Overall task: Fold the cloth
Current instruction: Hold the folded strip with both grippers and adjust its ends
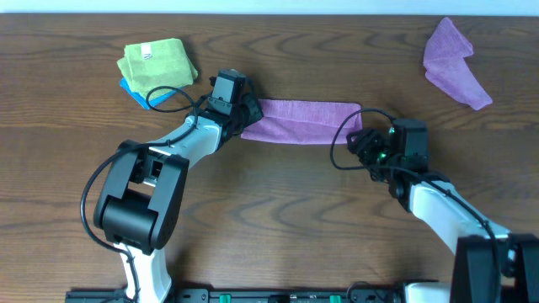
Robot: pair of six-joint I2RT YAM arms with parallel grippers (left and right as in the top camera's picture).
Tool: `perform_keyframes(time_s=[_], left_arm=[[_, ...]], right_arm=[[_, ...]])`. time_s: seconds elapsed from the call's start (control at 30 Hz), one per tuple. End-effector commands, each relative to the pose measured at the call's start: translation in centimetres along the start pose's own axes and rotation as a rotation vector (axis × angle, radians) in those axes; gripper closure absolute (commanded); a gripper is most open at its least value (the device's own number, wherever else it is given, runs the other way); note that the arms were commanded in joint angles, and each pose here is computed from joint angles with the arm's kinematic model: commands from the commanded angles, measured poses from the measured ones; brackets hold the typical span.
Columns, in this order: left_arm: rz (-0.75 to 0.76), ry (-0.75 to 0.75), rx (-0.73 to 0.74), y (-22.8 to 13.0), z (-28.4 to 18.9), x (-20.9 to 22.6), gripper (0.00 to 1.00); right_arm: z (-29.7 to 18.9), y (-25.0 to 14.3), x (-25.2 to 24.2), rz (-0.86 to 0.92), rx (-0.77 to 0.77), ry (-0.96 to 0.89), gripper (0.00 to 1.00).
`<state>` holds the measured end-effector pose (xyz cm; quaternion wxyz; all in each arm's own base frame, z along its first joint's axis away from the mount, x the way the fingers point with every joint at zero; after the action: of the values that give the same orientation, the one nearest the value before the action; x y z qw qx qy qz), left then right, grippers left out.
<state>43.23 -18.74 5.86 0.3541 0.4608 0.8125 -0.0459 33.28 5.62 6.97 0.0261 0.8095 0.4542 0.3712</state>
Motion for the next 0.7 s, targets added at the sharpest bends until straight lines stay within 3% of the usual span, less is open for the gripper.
perform_keyframes(time_s=[0.0,0.67], left_arm=[[0.026,0.013,-0.011,0.1,0.3,-0.1,0.79],[0.066,0.104,0.059,-1.6,0.6,1.8,0.80]], right_arm=[[1.0,-0.6,-0.7,0.017,0.016,-0.025,0.35],[5.1,0.1,-1.7,0.055,-0.048,0.010,0.34]])
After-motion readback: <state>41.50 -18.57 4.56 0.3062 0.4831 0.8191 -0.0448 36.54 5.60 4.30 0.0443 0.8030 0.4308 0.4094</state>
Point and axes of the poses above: each gripper's point midway between its finger pads, its own z axis out along the fingers, its own x axis along the line the jaws close on, y = z × x, the point moved 4 cm from there along -z, back along the fingers, and after that the axes turned 10 degrees about -z, right-handed, at the moved point
